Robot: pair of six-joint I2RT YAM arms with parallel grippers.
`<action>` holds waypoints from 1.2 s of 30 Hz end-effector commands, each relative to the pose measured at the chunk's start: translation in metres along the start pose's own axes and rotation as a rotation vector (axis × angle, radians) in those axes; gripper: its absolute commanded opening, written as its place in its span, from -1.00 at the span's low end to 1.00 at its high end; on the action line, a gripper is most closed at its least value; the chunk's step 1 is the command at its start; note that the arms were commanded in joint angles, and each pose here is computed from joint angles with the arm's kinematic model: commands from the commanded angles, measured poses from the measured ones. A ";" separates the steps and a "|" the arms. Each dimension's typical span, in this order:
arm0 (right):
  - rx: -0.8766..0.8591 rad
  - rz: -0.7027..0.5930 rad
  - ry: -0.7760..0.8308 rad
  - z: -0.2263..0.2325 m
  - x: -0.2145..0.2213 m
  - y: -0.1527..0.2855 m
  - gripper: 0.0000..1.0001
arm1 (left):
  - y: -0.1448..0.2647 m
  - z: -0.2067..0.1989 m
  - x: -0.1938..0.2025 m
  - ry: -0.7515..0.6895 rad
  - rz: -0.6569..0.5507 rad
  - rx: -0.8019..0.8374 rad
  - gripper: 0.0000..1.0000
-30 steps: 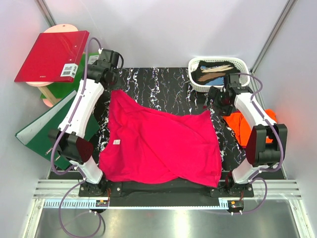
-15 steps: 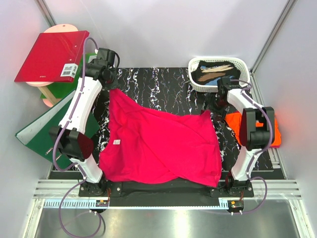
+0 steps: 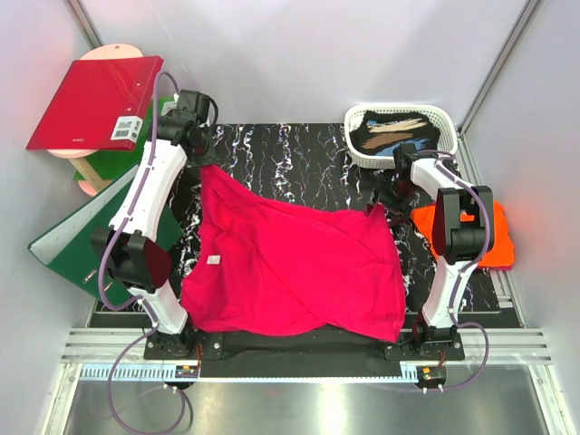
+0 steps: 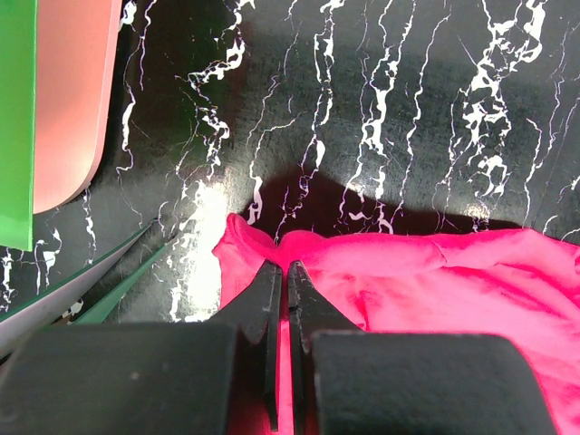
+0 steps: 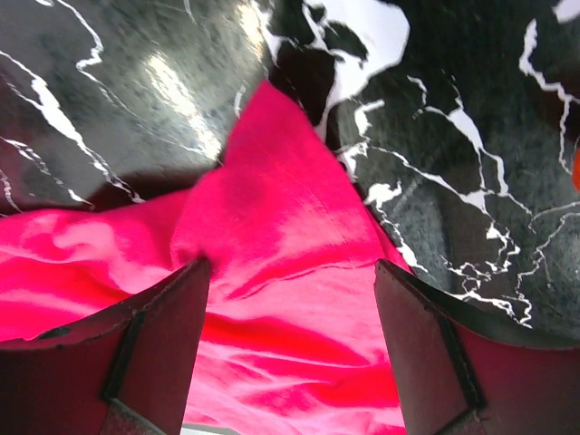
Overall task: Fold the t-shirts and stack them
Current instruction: Flatten out the tshirt
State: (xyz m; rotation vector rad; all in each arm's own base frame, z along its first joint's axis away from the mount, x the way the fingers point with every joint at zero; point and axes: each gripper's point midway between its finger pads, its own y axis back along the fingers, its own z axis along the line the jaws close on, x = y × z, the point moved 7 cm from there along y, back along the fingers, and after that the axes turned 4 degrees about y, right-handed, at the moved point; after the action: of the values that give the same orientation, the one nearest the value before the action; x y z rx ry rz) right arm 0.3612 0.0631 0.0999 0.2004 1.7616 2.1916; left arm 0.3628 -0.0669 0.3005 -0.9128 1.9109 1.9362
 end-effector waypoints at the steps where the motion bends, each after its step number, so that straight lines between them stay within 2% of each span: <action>1: 0.035 -0.008 0.002 -0.008 0.009 0.016 0.61 | 0.001 0.001 -0.007 0.001 -0.036 0.018 -1.00; 6: 0.007 -0.065 -0.032 -0.020 0.021 0.031 0.61 | 0.000 0.001 -0.005 -0.003 -0.032 0.016 -1.00; 8: -0.056 -0.142 -0.066 -0.021 0.016 0.043 0.61 | -0.001 0.002 -0.003 -0.005 -0.025 0.016 -1.00; 9: -0.102 -0.133 -0.067 -0.019 0.026 0.042 0.61 | -0.001 0.001 -0.003 -0.006 -0.024 0.019 -1.00; 10: -0.139 -0.175 -0.108 -0.030 0.020 0.047 0.63 | -0.001 0.002 -0.002 -0.006 -0.022 0.020 -1.00; 11: -0.201 -0.278 -0.103 -0.024 0.014 0.062 0.65 | -0.002 0.002 0.000 -0.007 -0.016 0.023 -1.00; 12: -0.232 -0.289 -0.107 -0.025 0.019 0.061 0.75 | -0.002 0.002 0.000 -0.009 -0.015 0.022 -1.00; 14: -0.302 -0.372 -0.073 -0.018 0.013 0.077 0.82 | -0.002 0.002 0.002 -0.010 -0.007 0.027 -1.00; 16: -0.325 -0.388 -0.070 -0.015 0.011 0.080 0.85 | -0.002 0.003 0.004 -0.008 -0.003 0.026 -1.00; 18: -0.323 -0.346 -0.096 -0.017 0.013 0.070 0.85 | -0.004 0.002 0.005 -0.015 0.003 0.028 -1.00; 21: -0.342 -0.232 -0.166 -0.022 0.023 0.043 0.74 | -0.003 0.003 0.005 -0.023 0.000 0.023 -1.00; 25: -0.350 -0.178 -0.245 -0.027 0.028 0.022 0.58 | -0.004 0.005 0.006 -0.023 0.001 0.016 -1.00; 26: -0.349 -0.174 -0.257 -0.027 0.029 0.020 0.38 | -0.004 0.005 0.007 -0.026 0.003 0.017 -1.00; 28: -0.343 -0.170 -0.266 -0.029 0.028 0.019 0.33 | -0.005 0.005 0.007 -0.030 0.004 0.011 -1.00; 29: -0.341 -0.167 -0.263 -0.030 0.027 0.017 0.25 | -0.005 0.005 0.007 -0.030 0.004 0.009 -1.00; 30: -0.337 -0.170 -0.266 -0.030 0.025 0.016 0.08 | -0.005 0.006 0.006 -0.029 0.000 0.007 -1.00; 36: -0.305 -0.179 -0.279 -0.036 0.022 0.013 0.07 | -0.007 0.005 0.006 -0.032 0.004 0.004 -1.00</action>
State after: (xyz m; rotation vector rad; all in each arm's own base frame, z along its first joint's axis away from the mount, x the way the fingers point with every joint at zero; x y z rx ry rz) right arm 0.3149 0.0383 0.0946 0.2979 1.2575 2.1729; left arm 0.3586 -0.0648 0.2812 -0.8320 1.9246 1.9868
